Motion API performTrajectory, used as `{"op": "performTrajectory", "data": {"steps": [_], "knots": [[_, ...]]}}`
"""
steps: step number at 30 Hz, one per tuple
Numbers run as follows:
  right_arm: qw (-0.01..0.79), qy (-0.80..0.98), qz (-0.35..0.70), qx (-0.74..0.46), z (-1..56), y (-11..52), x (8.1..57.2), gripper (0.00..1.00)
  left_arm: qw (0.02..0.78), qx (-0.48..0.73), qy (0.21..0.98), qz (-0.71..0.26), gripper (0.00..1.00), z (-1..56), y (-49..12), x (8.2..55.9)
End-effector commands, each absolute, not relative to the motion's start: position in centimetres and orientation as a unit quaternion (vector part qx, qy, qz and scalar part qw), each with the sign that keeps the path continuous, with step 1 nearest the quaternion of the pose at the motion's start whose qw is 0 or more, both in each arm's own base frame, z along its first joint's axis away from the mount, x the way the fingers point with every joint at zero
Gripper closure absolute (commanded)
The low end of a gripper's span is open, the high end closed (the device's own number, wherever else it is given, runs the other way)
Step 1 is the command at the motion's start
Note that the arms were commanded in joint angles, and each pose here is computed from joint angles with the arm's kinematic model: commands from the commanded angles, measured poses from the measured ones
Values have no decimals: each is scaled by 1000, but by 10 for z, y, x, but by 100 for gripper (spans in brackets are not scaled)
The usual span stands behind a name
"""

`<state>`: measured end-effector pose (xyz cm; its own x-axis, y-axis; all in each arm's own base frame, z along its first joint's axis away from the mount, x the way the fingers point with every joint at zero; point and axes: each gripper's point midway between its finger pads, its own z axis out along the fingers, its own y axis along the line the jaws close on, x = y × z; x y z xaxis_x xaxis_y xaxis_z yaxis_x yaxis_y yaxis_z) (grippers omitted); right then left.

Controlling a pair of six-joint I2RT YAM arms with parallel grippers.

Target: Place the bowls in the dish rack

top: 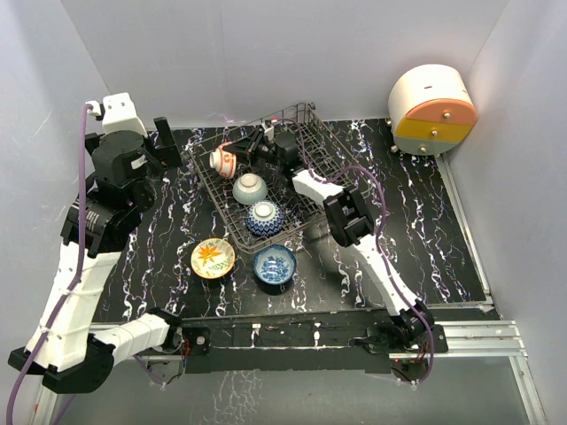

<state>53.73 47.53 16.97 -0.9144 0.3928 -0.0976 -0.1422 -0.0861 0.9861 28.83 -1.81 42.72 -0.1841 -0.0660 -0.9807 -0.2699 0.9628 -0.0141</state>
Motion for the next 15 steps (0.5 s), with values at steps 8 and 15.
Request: {"op": "performTrajectory", "data": {"steps": [8, 15], "knots": [[196, 596, 768, 128, 214, 474, 550, 85, 639, -98, 758, 89, 3, 433, -21, 297], [180, 606, 759, 157, 196, 476, 557, 80, 643, -94, 754, 96, 3, 436, -20, 299]]}}
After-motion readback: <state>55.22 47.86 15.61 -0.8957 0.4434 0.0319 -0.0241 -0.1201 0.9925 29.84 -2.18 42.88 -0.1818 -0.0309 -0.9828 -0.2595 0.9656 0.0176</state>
